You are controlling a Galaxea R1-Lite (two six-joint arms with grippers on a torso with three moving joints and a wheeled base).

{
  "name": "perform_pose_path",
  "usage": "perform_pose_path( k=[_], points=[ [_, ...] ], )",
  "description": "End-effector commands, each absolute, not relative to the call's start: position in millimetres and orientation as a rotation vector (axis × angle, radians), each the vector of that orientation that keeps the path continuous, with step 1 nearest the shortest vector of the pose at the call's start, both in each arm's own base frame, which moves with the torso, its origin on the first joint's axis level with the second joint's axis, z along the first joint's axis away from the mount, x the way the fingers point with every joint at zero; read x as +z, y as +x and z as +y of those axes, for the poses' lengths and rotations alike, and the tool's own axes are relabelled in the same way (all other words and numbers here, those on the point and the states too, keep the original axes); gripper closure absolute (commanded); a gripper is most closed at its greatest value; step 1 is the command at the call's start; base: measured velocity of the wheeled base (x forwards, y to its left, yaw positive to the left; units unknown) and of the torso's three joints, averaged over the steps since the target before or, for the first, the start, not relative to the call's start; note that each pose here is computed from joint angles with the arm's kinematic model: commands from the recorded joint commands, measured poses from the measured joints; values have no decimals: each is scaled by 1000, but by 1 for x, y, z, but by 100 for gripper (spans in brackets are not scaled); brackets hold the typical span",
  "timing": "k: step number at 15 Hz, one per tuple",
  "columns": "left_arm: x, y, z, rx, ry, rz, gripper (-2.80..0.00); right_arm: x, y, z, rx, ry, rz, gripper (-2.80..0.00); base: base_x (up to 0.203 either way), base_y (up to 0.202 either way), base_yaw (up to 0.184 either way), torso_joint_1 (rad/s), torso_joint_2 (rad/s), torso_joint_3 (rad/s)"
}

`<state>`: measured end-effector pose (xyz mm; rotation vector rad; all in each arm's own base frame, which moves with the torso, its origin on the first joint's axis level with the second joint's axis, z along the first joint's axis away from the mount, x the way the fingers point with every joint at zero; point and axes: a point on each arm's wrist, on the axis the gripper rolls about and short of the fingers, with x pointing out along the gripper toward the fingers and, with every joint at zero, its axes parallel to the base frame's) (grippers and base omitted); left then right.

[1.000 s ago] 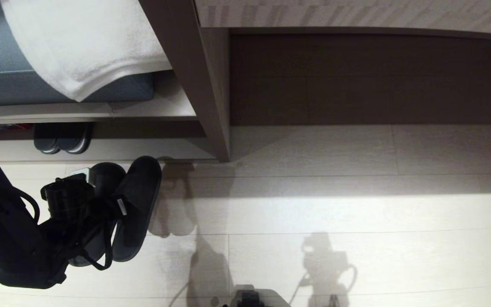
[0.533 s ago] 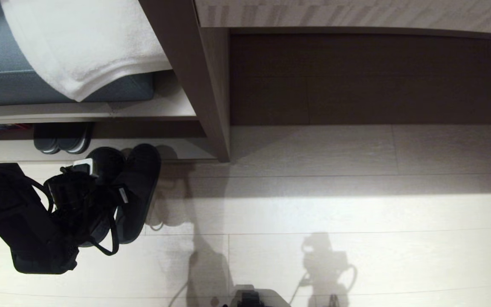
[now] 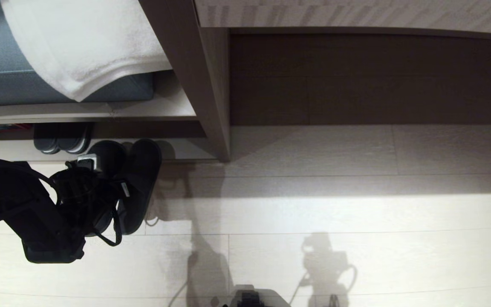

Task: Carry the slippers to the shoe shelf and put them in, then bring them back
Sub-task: Place the slippers into the shoe cabinet

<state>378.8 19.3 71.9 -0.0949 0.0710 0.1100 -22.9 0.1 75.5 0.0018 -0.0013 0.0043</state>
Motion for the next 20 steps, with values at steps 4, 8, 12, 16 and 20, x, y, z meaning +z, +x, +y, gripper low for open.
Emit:
perform_pose_path(
  k=[4,8,12,16,20],
  points=[
    [79,401,20,74,-61,-6,0,75,-23,0,6,2,-2,0,0,0,0,0,0,0],
    [84,418,20,71,-53,-59,0,75,-23,0,6,2,-2,0,0,0,0,0,0,0],
    [85,431,19,67,-18,-93,0,75,-23,0,6,2,-2,0,0,0,0,0,0,0],
    [85,446,20,67,-1,-115,0,75,-23,0,5,2,-2,0,0,0,0,0,0,0],
    [90,459,20,71,6,-144,0,75,-23,0,5,2,-2,0,0,0,0,0,0,0]
  ],
)
